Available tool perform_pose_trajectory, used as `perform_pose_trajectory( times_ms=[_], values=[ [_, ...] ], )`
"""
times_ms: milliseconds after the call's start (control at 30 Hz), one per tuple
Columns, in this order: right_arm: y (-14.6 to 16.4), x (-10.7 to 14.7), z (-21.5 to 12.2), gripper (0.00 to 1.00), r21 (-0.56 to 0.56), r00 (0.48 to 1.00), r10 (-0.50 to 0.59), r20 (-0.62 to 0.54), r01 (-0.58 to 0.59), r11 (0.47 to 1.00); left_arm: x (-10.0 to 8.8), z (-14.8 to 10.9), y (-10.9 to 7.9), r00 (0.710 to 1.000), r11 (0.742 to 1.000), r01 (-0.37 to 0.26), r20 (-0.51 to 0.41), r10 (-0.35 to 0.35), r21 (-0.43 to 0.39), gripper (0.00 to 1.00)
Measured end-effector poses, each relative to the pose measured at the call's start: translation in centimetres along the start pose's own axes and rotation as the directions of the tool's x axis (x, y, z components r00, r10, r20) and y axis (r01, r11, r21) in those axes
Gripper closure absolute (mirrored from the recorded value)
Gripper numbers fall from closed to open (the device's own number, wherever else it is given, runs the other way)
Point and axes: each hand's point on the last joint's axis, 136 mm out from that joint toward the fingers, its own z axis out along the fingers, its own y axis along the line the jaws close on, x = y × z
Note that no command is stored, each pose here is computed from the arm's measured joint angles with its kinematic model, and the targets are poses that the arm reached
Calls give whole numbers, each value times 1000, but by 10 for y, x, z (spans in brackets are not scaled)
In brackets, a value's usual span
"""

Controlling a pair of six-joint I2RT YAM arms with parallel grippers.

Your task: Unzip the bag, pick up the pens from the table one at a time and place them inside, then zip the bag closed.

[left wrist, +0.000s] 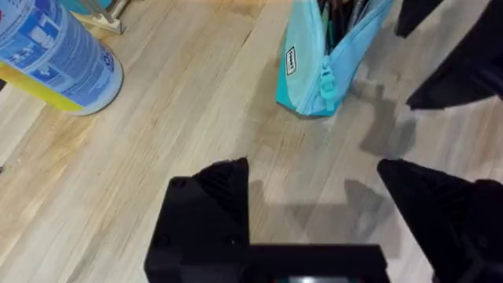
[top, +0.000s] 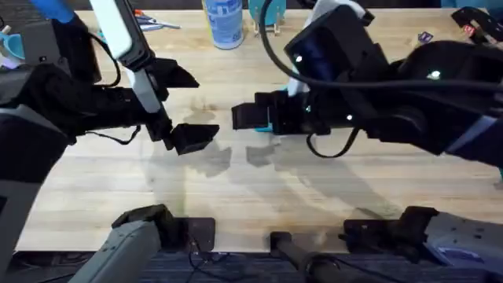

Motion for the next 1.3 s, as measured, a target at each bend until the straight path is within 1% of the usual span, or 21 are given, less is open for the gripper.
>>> perform_pose_trajectory(
  times_ms=[233,433,567,700,967,1100,1300],
  values=[
    [7,5,10,4,7,1000,7,-3,-7,1000,0,0,0,1000,1000,0,0,0,0,7],
    [14,-2,25,4,9,999,1,37,-1,1000,0,0,0,1000,1000,0,0,0,0,7],
    [12,-5,39,4,32,999,1,46,-2,999,0,0,0,1000,1000,0,0,0,0,7],
    [6,-2,51,4,61,999,11,31,-13,998,0,0,0,1000,1000,0,0,0,0,8],
    [5,-9,63,4,76,998,25,62,-29,997,0,0,1,1000,1000,-3,-1,3,-5,8],
    [3,-12,72,4,85,997,33,75,-39,996,4,0,3,1000,1000,-8,-19,8,-14,8],
    [-4,-18,76,4,109,992,68,104,-80,991,2,0,2,1000,1000,-7,-7,7,-7,8]
  ],
)
